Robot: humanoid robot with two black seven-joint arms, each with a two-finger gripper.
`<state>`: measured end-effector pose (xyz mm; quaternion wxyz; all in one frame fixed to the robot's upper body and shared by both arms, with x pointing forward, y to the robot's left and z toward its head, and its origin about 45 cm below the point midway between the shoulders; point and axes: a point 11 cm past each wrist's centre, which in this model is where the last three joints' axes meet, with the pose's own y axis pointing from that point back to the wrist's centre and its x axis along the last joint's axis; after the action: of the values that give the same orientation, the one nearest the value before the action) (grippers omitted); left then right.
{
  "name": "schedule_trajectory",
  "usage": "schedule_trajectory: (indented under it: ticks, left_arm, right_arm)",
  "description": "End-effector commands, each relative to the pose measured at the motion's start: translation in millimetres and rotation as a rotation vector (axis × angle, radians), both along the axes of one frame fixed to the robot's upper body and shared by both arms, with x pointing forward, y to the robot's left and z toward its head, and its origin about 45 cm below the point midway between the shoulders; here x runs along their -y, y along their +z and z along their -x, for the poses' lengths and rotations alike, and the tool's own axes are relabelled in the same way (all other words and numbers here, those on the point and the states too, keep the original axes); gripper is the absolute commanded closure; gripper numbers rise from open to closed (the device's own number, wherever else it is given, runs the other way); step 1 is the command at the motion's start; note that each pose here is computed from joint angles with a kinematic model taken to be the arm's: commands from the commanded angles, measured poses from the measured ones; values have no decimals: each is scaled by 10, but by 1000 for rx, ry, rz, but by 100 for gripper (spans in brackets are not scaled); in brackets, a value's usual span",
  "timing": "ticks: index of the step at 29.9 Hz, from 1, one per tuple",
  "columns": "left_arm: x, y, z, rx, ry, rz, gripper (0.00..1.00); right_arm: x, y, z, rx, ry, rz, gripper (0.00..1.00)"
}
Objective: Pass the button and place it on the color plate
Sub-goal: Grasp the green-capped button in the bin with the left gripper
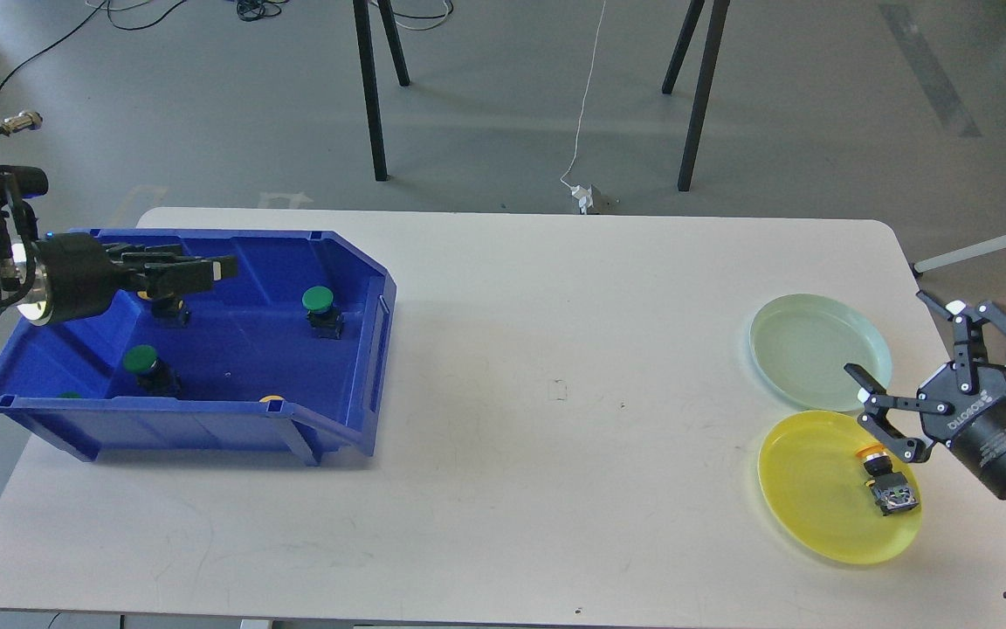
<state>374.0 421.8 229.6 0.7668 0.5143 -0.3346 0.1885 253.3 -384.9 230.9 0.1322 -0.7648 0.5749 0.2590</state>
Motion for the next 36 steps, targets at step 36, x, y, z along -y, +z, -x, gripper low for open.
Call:
schedule_trajectory:
  ticks: [36]
  left_arm:
    - [-495,-766,63,-213,139,-219,7]
  right_arm:
    - [-123,616,-430,269,23,-211,1]
